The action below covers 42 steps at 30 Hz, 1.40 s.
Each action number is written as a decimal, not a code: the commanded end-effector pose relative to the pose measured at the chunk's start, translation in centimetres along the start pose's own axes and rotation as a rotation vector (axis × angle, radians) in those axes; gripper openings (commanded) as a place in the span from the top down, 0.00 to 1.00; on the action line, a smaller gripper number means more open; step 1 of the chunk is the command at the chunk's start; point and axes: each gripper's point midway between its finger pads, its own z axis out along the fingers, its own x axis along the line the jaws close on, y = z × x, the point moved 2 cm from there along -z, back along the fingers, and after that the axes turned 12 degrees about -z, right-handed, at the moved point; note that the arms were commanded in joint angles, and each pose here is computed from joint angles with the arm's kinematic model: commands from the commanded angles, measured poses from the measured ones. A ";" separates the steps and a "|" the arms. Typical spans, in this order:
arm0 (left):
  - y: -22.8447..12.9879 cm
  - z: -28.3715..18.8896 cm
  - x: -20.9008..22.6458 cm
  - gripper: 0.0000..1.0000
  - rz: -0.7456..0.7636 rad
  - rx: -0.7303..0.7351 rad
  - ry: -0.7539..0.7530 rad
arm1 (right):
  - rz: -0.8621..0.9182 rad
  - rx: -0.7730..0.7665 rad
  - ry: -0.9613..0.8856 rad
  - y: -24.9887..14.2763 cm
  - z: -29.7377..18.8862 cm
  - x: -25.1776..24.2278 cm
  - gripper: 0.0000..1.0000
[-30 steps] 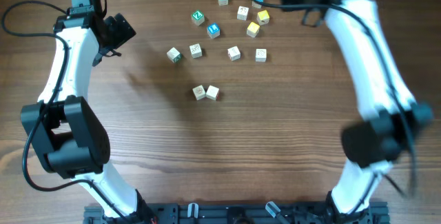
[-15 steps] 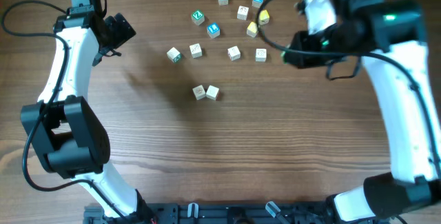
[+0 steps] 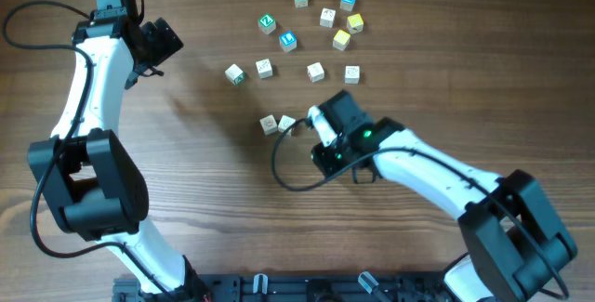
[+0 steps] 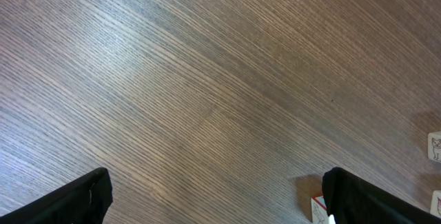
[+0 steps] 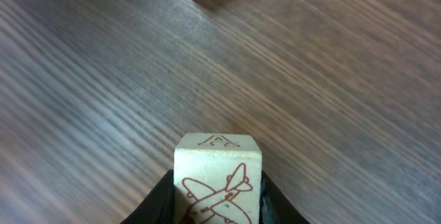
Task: Form a circle
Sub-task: 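Carry the airplane block forward toward the placed blocks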
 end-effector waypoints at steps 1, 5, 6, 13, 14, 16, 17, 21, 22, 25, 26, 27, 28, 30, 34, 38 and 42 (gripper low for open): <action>0.1 0.0 0.0 0.00 -0.011 -0.003 -0.003 | -0.057 -0.024 -0.132 0.5 0.3 -0.2 0.83; 0.1 0.0 0.0 0.00 -0.011 -0.003 -0.003 | -0.083 -0.109 -0.108 2.5 0.3 0.9 0.83; 0.1 0.0 0.0 0.00 -0.011 -0.003 -0.003 | -0.084 -0.109 -0.101 2.5 0.4 1.0 0.83; 0.1 0.0 0.0 0.00 -0.011 -0.003 -0.003 | -0.081 -0.058 -0.097 1.5 2.4 0.8 0.83; 0.1 0.0 0.0 0.00 -0.011 -0.003 -0.003 | -0.082 -0.055 -0.093 1.5 2.6 0.8 0.81; 0.1 0.0 0.0 0.00 -0.010 -0.003 -0.003 | -0.081 -0.053 -0.086 1.4 2.7 0.9 0.70; 0.1 0.0 0.0 0.00 -0.011 -0.003 -0.003 | -0.082 -0.054 -0.087 1.4 2.6 0.9 0.66; 0.1 0.0 0.0 0.00 -0.011 -0.003 -0.002 | -0.095 -0.061 -0.089 1.6 2.6 0.8 0.38; 0.1 0.0 0.0 0.00 -0.011 -0.003 -0.003 | -0.112 -0.061 -0.090 1.7 2.5 0.8 0.32; 0.1 0.0 0.0 0.00 -0.011 -0.003 -0.003 | -0.158 -0.072 -0.098 3.1 1.1 0.7 0.20; 0.1 0.0 0.0 0.00 -0.011 -0.003 -0.003 | -0.160 -0.085 -0.100 4.1 0.1 0.8 0.15; 0.1 0.0 0.0 0.00 -0.010 -0.003 -0.003 | -0.154 -0.096 -0.109 5.4 -1.3 0.7 0.07; 0.1 0.0 0.0 0.00 -0.010 -0.003 -0.003 | -0.152 -0.091 -0.110 6.1 -2.4 0.8 0.00; 0.1 0.0 0.0 0.00 -0.011 -0.003 -0.003 | -0.116 -0.028 -0.105 7.6 -6.6 0.9 0.00; 0.1 0.0 0.0 0.00 -0.011 -0.003 -0.002 | -0.098 0.073 -0.084 5.8 -7.5 1.3 0.00; 0.1 0.0 0.0 0.00 -0.010 -0.003 -0.003 | 0.043 0.183 -0.087 1.6 -5.1 1.0 0.73; 0.1 0.0 0.0 0.00 -0.010 -0.003 -0.003 | 0.099 0.217 -0.088 -1.9 -1.8 0.8 0.96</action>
